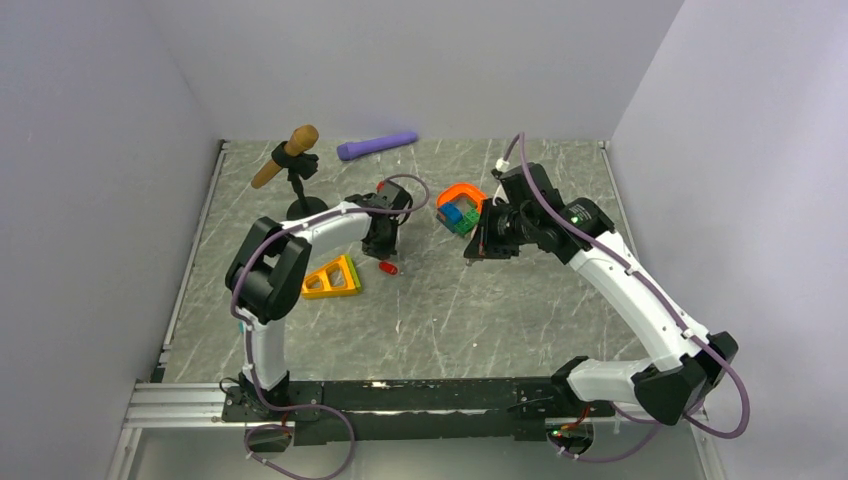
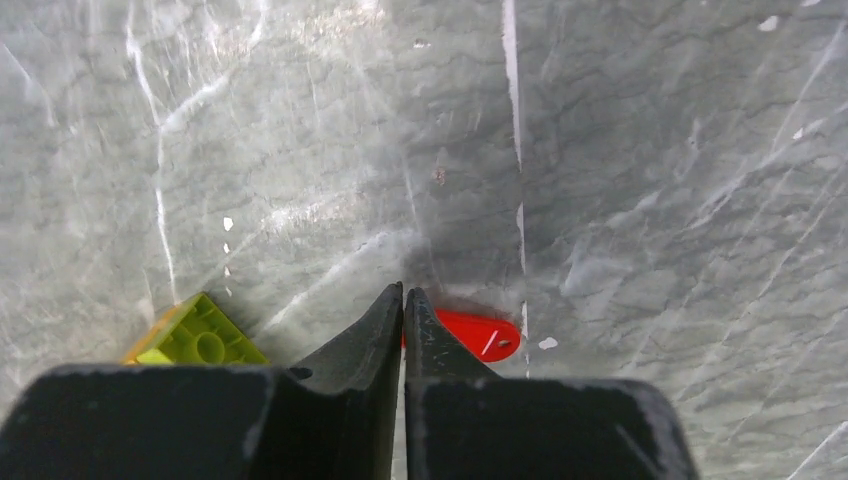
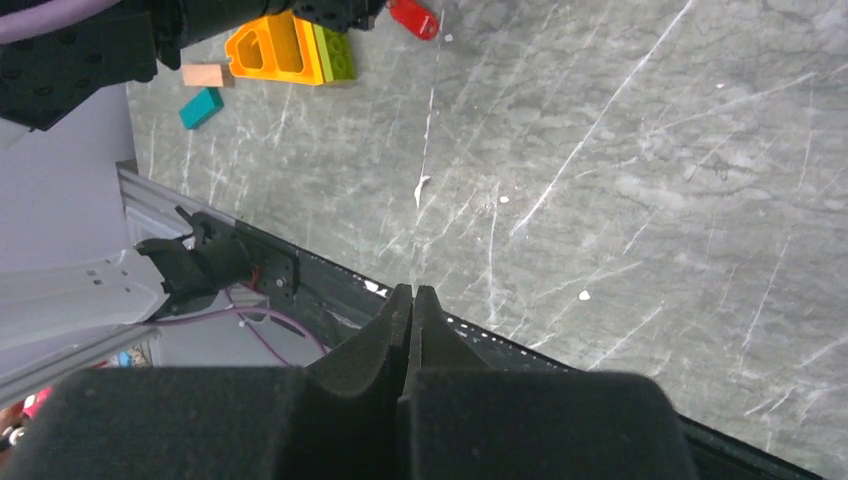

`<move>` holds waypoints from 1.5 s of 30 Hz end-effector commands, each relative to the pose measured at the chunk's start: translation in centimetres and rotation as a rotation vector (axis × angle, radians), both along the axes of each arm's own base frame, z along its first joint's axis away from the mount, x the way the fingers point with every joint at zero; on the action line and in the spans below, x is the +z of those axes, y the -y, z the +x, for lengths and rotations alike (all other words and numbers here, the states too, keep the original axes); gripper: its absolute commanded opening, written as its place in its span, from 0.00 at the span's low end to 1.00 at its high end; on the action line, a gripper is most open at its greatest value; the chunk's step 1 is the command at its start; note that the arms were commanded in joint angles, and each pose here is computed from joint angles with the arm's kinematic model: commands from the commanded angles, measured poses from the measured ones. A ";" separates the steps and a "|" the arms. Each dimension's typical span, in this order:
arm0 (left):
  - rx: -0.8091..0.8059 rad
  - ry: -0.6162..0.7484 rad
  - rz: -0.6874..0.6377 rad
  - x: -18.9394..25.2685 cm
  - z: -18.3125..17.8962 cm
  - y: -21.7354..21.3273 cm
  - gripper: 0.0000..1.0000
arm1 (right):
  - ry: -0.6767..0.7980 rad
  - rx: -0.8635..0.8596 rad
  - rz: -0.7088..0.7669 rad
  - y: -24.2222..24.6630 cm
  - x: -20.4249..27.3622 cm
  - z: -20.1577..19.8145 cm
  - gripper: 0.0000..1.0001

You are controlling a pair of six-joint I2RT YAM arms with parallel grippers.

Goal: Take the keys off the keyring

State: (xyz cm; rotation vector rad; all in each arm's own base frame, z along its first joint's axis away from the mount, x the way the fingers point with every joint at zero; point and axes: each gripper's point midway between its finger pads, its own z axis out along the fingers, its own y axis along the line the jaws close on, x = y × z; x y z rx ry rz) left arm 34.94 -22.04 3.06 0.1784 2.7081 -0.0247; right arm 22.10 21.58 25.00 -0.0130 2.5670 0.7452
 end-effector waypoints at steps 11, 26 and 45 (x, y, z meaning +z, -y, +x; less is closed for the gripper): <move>0.009 0.159 -0.109 10.3 -0.9 -1.2 0.82 | -0.011 0.080 0.097 -4.2 -7.3 4.9 0.00; 0.047 0.406 -0.291 22.6 -7.1 -5.9 0.92 | -0.199 0.070 -0.039 -6.9 -18.4 11.0 0.00; 0.024 0.495 -0.310 24.0 -8.6 -7.3 0.92 | -0.088 0.071 -0.127 -4.4 -13.2 10.6 0.48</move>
